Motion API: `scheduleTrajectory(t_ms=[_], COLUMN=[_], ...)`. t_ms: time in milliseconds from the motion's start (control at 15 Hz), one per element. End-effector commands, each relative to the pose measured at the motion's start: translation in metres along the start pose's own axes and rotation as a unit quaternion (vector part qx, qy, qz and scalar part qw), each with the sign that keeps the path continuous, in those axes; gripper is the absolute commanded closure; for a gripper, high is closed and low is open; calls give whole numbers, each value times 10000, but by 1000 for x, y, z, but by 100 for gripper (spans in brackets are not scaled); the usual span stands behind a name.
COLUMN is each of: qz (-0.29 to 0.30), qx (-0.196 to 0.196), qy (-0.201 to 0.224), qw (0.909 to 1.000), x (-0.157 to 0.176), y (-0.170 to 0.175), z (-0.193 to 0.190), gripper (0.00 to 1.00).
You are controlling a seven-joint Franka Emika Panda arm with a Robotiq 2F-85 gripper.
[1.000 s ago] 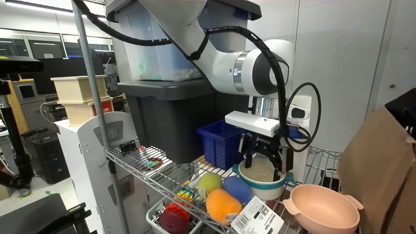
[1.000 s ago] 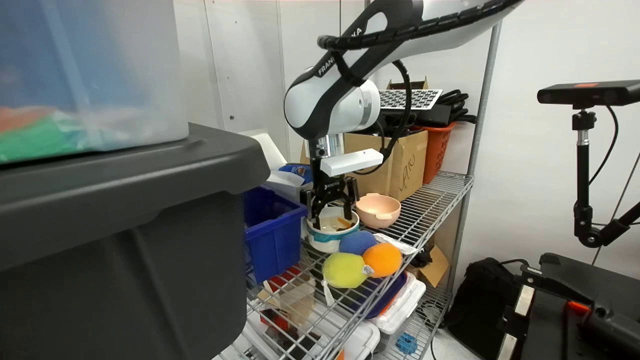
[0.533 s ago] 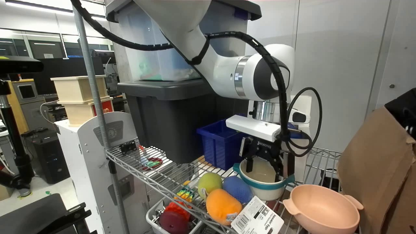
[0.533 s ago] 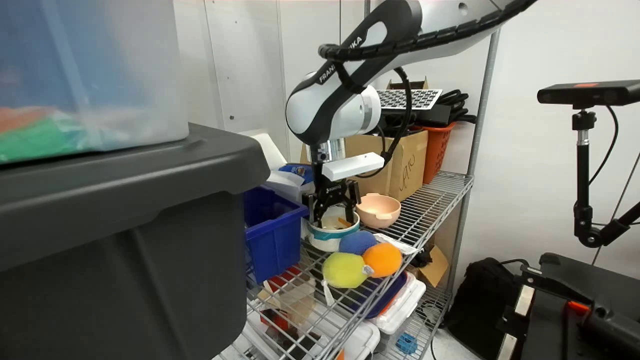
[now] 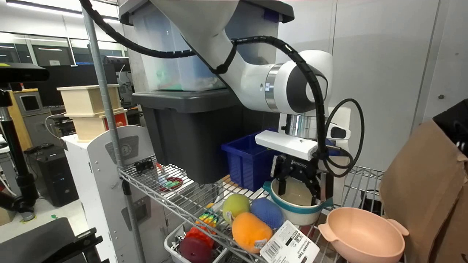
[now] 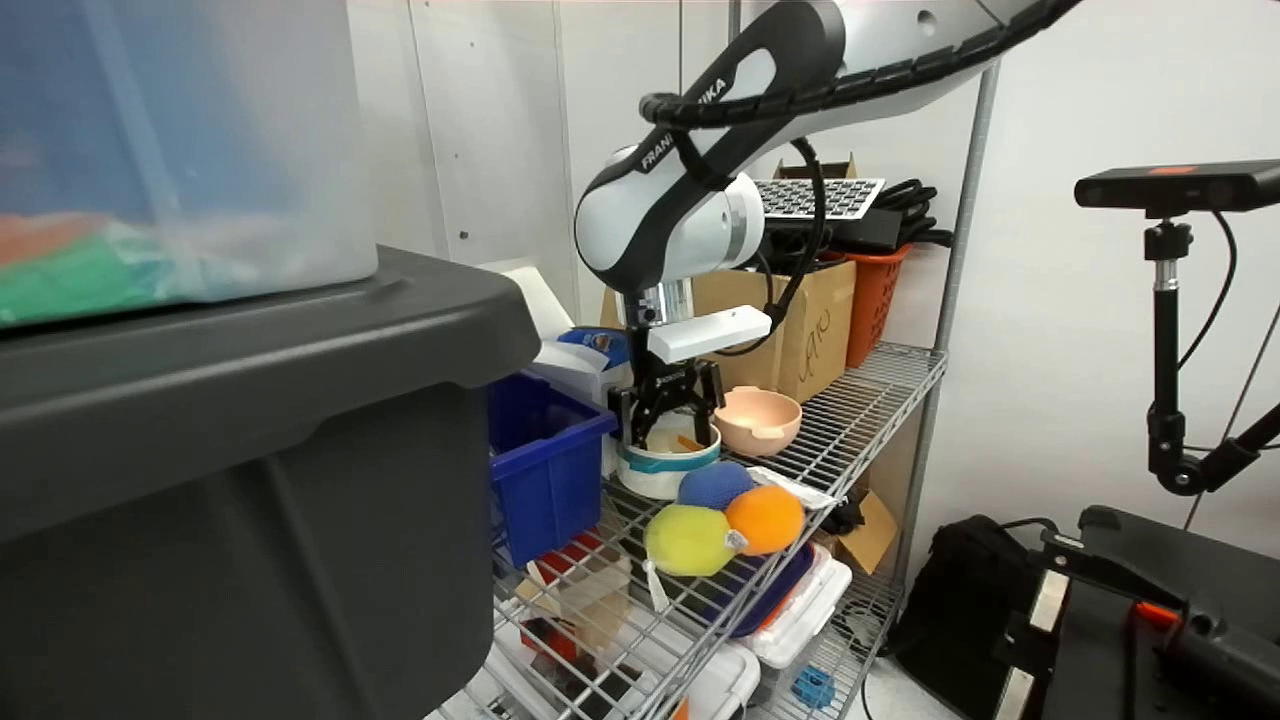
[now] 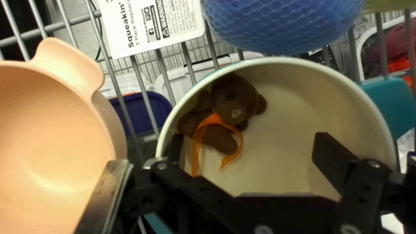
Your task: Pick up the bear plush toy and put it in the bowl
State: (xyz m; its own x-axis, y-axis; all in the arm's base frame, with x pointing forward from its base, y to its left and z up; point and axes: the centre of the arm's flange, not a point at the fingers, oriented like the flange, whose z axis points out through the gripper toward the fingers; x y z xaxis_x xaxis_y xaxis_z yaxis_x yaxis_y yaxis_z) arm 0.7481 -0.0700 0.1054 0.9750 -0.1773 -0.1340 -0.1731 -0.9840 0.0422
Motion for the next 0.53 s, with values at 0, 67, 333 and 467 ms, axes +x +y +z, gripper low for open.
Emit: scheduleTrajectory(t_ms=[0,67,333,467], qz=[-51,-63,-144,-164], qx=[-100,-97,-114,-120], qy=[-51,-50,-38,-19], qw=[9999,9999,9998,9998], x=[-1,-1,-4,-3], y=[1,1,0,0], z=[-1,-2,-5,-8], gripper=[20,26,58,73])
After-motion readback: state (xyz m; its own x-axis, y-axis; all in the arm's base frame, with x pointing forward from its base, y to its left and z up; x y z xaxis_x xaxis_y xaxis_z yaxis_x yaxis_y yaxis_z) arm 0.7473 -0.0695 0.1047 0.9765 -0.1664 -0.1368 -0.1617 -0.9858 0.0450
